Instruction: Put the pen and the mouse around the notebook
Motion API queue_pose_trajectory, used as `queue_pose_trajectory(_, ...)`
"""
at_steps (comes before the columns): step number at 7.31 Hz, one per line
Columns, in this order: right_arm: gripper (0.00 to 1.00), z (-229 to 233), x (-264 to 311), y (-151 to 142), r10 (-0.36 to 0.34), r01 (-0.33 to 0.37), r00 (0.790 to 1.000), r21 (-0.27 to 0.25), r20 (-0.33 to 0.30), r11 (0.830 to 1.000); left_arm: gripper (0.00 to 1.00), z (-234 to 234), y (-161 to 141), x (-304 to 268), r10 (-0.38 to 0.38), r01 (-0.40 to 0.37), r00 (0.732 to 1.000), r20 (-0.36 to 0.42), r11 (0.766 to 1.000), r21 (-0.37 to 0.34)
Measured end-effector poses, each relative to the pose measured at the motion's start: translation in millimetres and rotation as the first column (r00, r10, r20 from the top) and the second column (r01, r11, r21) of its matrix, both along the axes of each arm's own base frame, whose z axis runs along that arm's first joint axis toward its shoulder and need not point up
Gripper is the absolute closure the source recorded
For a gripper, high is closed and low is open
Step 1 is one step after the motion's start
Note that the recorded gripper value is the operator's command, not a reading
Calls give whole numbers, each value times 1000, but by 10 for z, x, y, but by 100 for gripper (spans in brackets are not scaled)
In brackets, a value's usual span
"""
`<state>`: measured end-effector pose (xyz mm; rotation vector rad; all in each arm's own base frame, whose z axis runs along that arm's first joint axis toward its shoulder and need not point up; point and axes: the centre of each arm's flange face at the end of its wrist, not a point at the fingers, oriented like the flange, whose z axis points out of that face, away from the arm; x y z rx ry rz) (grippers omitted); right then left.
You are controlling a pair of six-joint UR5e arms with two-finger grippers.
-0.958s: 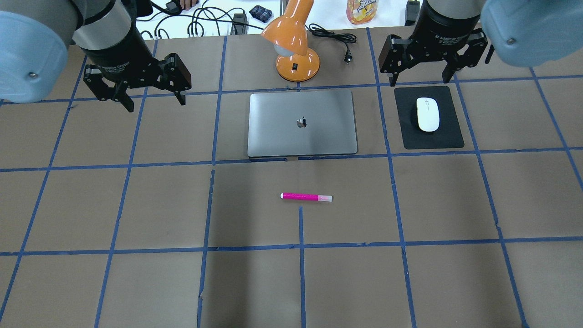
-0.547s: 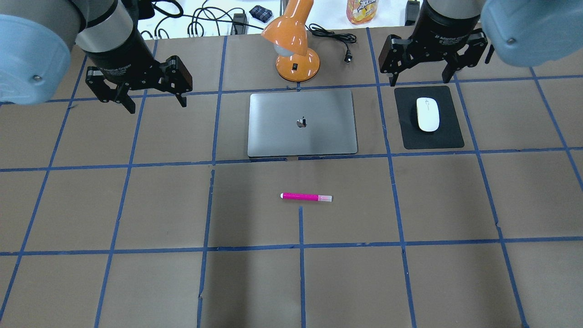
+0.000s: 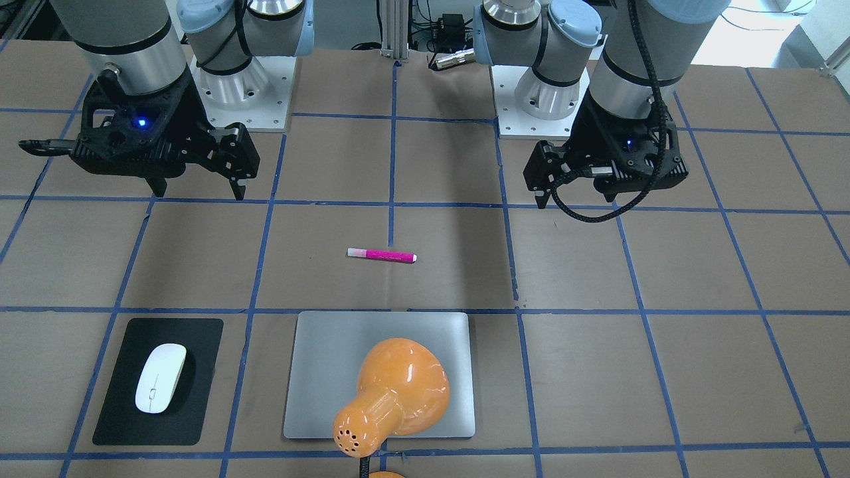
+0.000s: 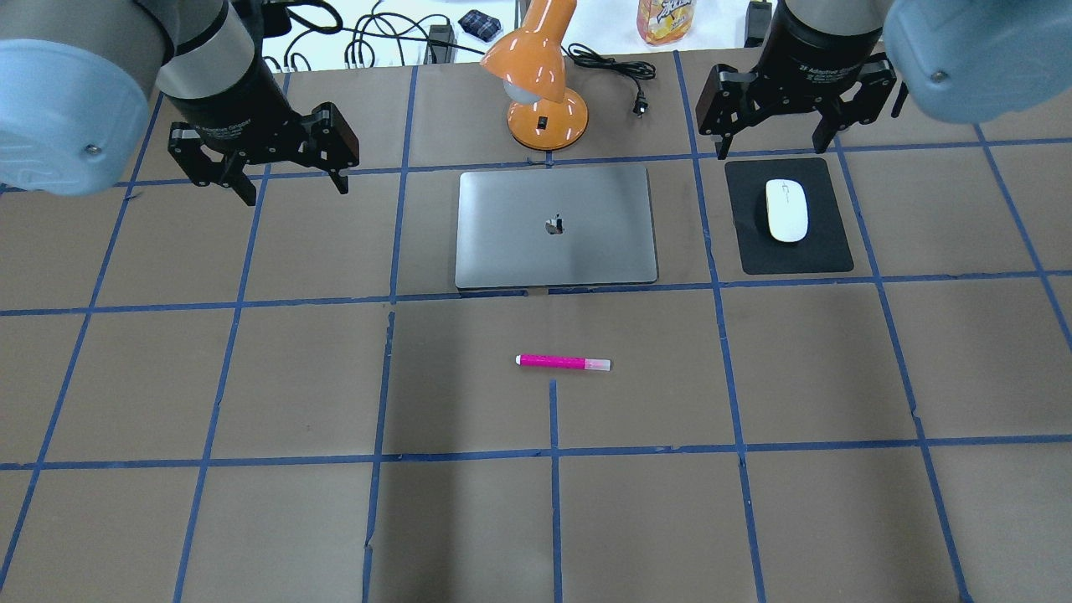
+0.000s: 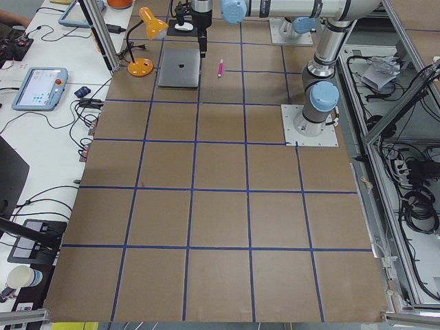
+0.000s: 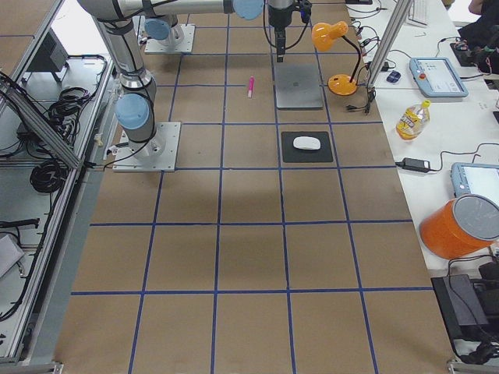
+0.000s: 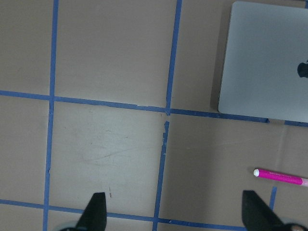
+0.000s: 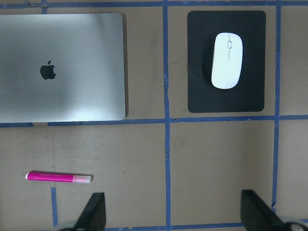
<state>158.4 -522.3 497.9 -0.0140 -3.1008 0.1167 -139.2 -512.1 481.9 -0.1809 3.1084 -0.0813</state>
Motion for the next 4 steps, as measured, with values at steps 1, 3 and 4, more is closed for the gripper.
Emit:
queue_pose_trajectory(1,0,0,0,0,0,0,1000,0,0,1000,0,40,32,-4,-1,1,1000,1,1000,-5)
queue_pose_trajectory(3,0,-1,0,0,0,0,1000,0,0,1000,0,-2,7,-18,3,-3,1000,-2,1000,4)
queue_pose_trajectory(4,0,-1,0,0,0,0,1000,0,0,1000,0,15,24,-21,4,-4,1000,-2,1000,2)
